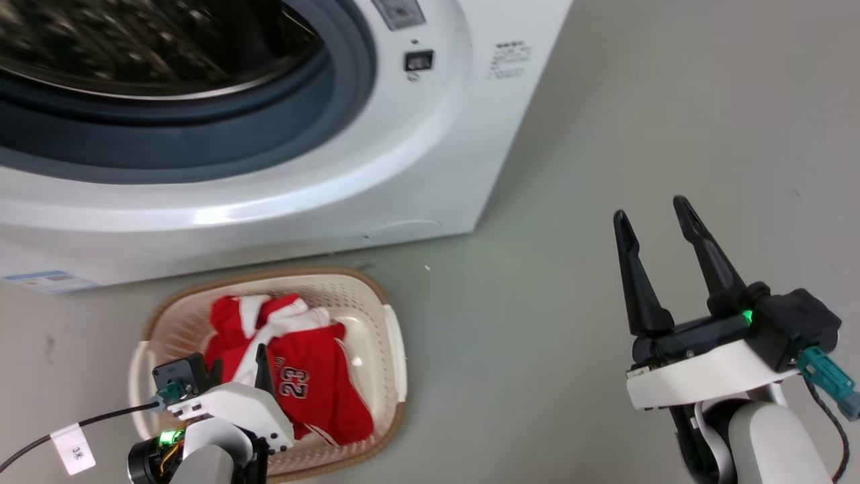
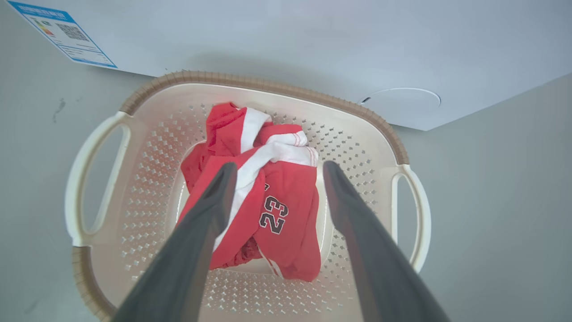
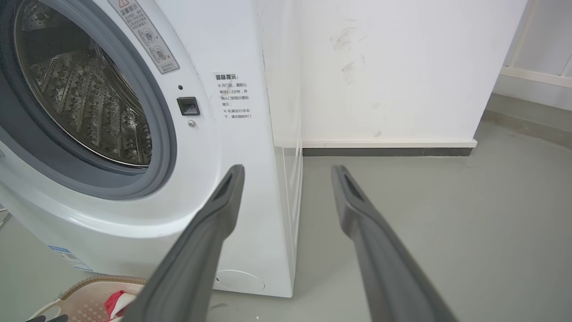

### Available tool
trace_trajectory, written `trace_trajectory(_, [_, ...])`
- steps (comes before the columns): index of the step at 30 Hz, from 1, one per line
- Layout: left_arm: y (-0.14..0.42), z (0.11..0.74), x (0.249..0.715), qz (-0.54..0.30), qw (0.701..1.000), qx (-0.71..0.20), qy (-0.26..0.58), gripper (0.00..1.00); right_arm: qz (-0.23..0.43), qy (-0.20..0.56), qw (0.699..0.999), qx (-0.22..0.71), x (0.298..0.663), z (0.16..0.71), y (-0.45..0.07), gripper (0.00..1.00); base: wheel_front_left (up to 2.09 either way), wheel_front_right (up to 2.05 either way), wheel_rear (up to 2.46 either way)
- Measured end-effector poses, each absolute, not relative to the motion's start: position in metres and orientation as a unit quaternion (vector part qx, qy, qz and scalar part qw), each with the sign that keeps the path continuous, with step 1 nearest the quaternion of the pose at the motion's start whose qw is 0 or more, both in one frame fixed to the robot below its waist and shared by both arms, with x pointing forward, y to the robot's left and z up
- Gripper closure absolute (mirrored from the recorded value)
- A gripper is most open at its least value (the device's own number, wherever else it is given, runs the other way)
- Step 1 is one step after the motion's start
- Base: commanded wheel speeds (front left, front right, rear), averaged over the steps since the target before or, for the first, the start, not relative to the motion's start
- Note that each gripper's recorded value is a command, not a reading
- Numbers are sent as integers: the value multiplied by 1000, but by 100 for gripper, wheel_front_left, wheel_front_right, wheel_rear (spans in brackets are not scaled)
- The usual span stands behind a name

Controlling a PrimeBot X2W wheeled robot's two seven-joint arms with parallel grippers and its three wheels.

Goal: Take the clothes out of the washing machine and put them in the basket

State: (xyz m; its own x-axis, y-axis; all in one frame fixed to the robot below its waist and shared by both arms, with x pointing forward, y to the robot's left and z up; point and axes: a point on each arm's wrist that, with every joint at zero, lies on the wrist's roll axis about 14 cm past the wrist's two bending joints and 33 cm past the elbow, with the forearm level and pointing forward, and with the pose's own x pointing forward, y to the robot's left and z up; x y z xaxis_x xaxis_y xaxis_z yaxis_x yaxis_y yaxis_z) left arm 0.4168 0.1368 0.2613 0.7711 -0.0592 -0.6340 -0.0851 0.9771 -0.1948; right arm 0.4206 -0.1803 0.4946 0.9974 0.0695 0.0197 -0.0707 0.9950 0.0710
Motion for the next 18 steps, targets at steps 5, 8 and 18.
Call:
trace_trajectory(5, [156, 315, 425, 18, 961, -108, 254, 0, 53, -15, 998, 40, 415, 504, -167, 0, 0, 0, 0])
trace_trajectory(8, [168, 348, 424, 24, 973, -103, 203, 0, 63, -19, 997, 41, 410, 509, -161, 0, 0, 0, 0])
trace_trajectory(18, [185, 470, 425, 14, 998, -57, 17, 0, 83, -41, 995, 43, 396, 528, -147, 0, 0, 0, 0])
